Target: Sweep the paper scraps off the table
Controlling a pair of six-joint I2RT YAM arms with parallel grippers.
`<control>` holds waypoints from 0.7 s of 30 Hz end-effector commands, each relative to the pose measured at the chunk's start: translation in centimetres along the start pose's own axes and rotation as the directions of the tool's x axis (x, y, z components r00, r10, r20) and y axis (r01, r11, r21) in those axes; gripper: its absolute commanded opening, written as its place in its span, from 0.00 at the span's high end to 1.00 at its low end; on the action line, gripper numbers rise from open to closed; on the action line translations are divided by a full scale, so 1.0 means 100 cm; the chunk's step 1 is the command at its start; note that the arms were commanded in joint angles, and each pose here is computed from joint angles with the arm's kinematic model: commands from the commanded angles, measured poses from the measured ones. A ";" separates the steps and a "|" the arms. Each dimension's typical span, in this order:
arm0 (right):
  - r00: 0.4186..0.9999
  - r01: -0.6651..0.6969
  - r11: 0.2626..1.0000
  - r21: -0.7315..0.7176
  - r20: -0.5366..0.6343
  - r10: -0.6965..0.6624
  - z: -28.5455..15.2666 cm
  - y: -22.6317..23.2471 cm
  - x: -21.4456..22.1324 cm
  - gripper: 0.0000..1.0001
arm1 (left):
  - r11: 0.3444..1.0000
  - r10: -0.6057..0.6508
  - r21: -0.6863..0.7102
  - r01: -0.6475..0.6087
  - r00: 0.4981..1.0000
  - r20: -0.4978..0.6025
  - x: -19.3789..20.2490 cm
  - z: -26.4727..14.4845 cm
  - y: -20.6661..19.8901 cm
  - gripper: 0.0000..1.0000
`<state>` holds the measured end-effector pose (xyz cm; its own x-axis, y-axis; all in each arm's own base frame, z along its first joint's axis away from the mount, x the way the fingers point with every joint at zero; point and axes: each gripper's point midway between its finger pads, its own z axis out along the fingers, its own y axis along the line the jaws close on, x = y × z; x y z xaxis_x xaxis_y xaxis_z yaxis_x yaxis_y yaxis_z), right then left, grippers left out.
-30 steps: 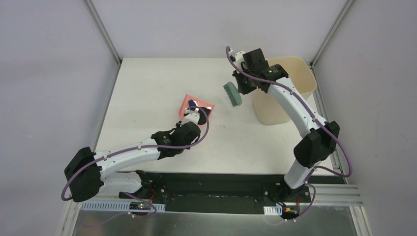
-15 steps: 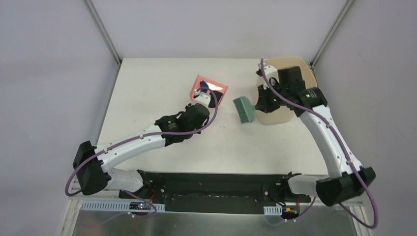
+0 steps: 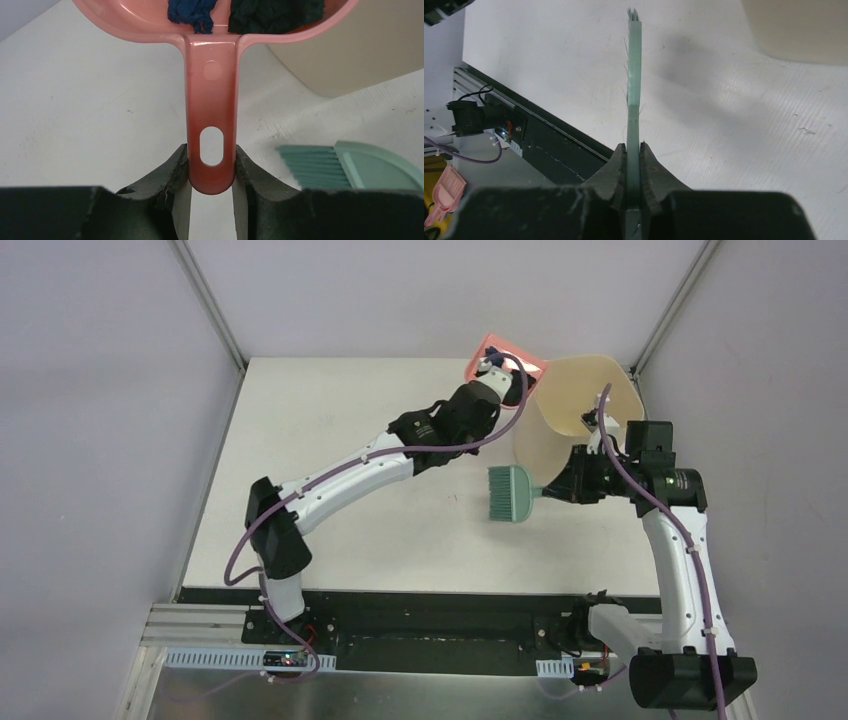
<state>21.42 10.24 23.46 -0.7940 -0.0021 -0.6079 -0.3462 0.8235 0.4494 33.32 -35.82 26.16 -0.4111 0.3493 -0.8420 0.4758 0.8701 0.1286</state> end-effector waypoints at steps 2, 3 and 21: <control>0.997 -0.040 0.994 -0.103 0.063 0.047 -0.013 0.021 0.001 1.00 | 0.995 -0.005 0.097 0.000 0.998 0.055 -0.038 0.010 -0.031 1.00; 0.997 -0.041 0.994 -0.106 0.068 0.049 -0.013 0.022 0.001 1.00 | 0.995 -0.008 0.104 0.002 0.998 0.061 -0.042 0.014 -0.034 1.00; 0.985 -0.125 0.982 -0.145 0.097 0.139 -0.009 0.013 0.004 1.00 | 0.941 0.327 0.010 -0.337 0.919 0.222 -0.104 0.056 -0.056 1.00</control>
<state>19.89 10.40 22.77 -0.8249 0.1564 -0.5432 -0.2543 0.7555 0.6038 38.13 -45.17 28.98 -0.2312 0.4193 -0.8779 0.6103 0.7653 0.2048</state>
